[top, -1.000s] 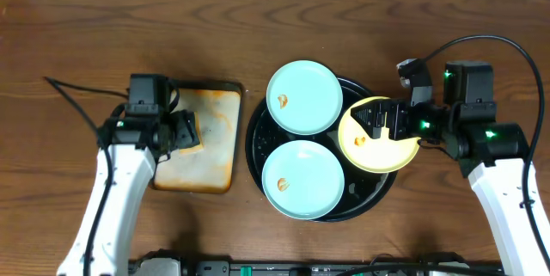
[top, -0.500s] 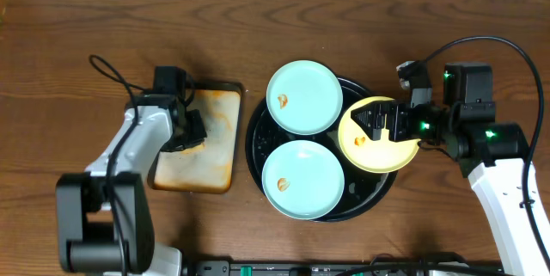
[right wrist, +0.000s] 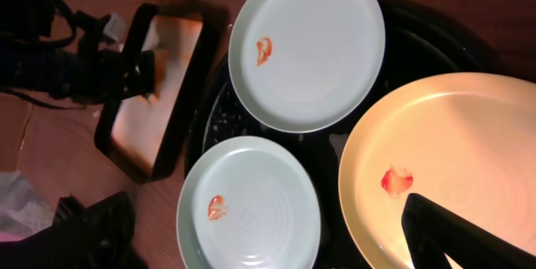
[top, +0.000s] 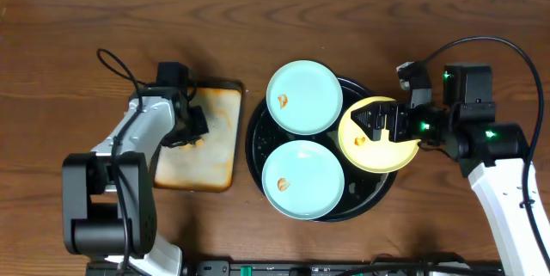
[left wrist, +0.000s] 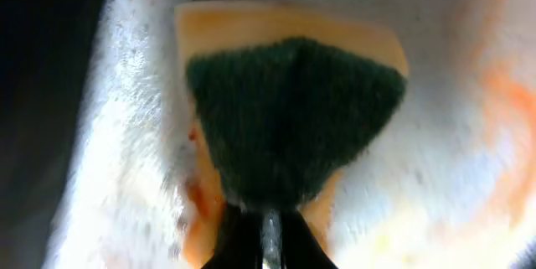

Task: Clean dirty plates on tray and stack at the side
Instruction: 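Scrub the sponge back and forth in the soapy tray with left gripper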

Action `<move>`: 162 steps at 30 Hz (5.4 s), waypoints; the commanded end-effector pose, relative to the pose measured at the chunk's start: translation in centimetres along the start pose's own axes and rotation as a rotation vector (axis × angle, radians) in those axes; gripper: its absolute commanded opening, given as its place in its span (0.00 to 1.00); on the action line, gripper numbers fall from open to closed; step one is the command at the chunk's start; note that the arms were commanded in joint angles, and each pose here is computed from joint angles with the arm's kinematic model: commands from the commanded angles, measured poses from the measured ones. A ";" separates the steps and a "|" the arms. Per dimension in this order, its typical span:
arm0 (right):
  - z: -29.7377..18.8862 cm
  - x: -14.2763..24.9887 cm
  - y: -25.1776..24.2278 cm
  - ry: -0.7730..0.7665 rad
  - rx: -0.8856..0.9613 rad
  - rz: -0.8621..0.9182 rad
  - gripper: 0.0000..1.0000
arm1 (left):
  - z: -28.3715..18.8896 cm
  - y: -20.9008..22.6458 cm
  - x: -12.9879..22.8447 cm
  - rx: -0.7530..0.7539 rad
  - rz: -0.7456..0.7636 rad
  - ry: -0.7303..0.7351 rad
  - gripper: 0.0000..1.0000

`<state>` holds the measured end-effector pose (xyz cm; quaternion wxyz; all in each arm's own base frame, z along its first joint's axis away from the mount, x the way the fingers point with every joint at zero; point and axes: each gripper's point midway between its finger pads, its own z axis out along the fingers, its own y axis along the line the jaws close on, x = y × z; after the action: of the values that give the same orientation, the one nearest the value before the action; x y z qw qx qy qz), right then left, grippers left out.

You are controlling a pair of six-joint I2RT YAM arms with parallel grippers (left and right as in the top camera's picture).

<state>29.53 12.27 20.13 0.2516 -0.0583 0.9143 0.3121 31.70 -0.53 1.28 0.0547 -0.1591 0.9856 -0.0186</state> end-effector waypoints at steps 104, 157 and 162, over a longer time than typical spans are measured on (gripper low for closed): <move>-0.3 -0.1 0.0 0.001 0.001 0.019 0.99 | -2.1 -0.9 -0.1 0.058 0.040 -0.034 0.53; -0.3 -0.1 0.0 0.002 0.001 0.020 0.99 | 2.0 -3.6 1.0 0.063 0.079 0.052 0.32; -0.3 -0.1 0.0 0.002 0.000 0.020 0.99 | 1.4 -4.0 0.8 0.066 0.079 0.046 0.08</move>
<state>29.26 12.24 19.94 0.2446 -0.0560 0.9164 0.3117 32.85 -4.57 0.20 0.0488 -0.1147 0.9905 -0.0588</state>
